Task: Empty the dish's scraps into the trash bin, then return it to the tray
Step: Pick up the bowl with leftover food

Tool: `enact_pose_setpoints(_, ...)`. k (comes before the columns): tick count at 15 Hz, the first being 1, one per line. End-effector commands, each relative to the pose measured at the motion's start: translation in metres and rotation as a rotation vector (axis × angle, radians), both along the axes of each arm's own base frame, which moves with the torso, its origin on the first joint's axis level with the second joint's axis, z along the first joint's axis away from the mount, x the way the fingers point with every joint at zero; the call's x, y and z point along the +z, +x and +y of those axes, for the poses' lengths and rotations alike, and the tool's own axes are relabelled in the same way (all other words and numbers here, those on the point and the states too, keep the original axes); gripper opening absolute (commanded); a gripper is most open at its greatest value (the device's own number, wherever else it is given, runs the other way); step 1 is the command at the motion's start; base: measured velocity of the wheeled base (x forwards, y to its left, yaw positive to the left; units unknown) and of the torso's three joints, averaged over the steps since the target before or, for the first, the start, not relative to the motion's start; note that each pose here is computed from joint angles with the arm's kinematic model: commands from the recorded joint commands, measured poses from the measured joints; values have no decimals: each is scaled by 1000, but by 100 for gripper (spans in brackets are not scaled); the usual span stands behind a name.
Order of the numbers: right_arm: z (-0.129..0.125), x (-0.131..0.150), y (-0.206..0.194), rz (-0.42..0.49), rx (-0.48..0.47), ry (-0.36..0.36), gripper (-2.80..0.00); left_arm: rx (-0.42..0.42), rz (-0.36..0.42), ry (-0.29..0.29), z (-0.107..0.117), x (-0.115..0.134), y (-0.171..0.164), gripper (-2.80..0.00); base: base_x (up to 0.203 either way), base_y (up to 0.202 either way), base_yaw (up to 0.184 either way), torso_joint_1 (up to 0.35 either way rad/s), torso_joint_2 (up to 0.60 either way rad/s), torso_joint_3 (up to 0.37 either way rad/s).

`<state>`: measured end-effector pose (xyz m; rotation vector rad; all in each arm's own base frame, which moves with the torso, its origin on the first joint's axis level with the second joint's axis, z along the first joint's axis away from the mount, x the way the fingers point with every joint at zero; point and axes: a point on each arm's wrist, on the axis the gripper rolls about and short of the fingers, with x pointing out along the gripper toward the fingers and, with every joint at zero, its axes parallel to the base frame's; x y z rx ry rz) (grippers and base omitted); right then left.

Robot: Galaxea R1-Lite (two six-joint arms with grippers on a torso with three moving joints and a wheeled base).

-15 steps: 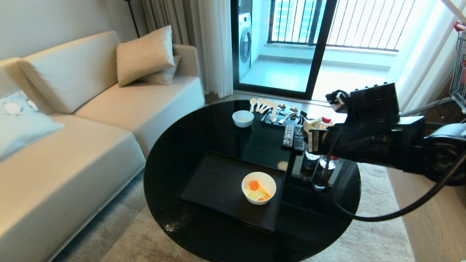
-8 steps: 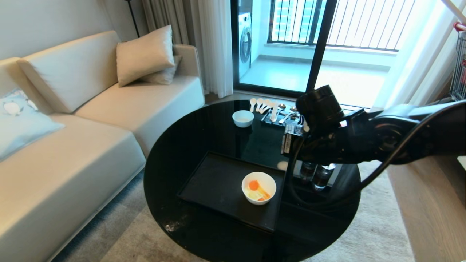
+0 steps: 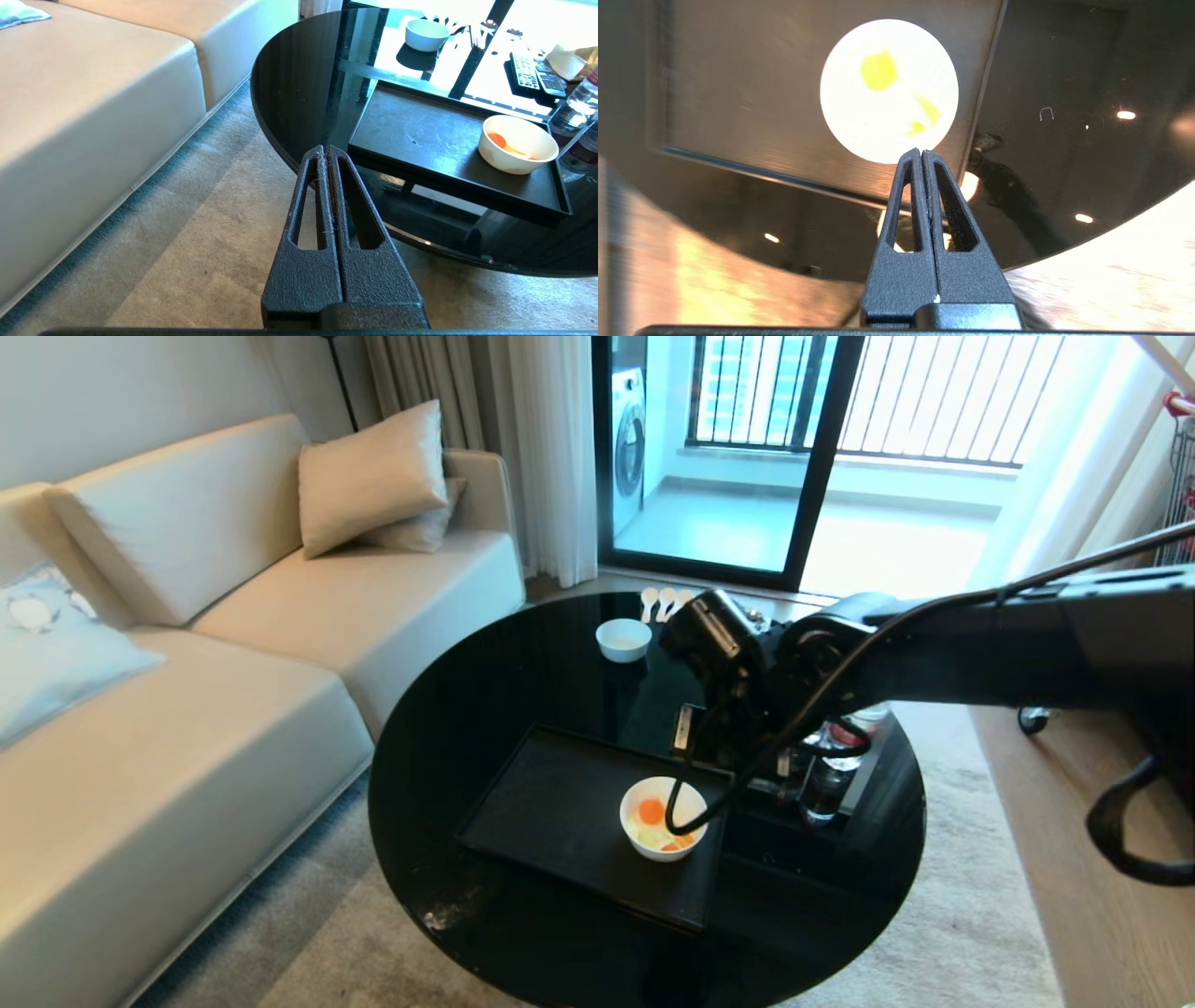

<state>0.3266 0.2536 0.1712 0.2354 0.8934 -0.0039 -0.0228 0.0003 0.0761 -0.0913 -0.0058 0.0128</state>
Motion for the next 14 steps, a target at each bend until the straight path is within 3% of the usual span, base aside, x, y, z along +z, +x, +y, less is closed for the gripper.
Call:
enact_pose_setpoints(1, 9, -32, 14, 49, 17, -60, -280, 1, -1, -1, 0, 0, 0, -280, 0, 0, 0, 0, 0, 0)
enact_pose_setpoints(5, 3, -47, 27, 73, 40, -109, -280, 1, -1, -1, 0, 0, 0, -280, 0, 0, 0, 0, 0, 0)
enact_pose_setpoints(6, 2, -49, 28, 79, 39, -113, 0, 1, -1, -1, 0, 0, 0, -280, 0, 0, 0, 0, 0, 0)
enact_pose_setpoints(14, -7, -64, 36, 100, 157, -240, 0, 1, -1, -1, 0, 0, 0, -280, 0, 0, 0, 0, 0, 0)
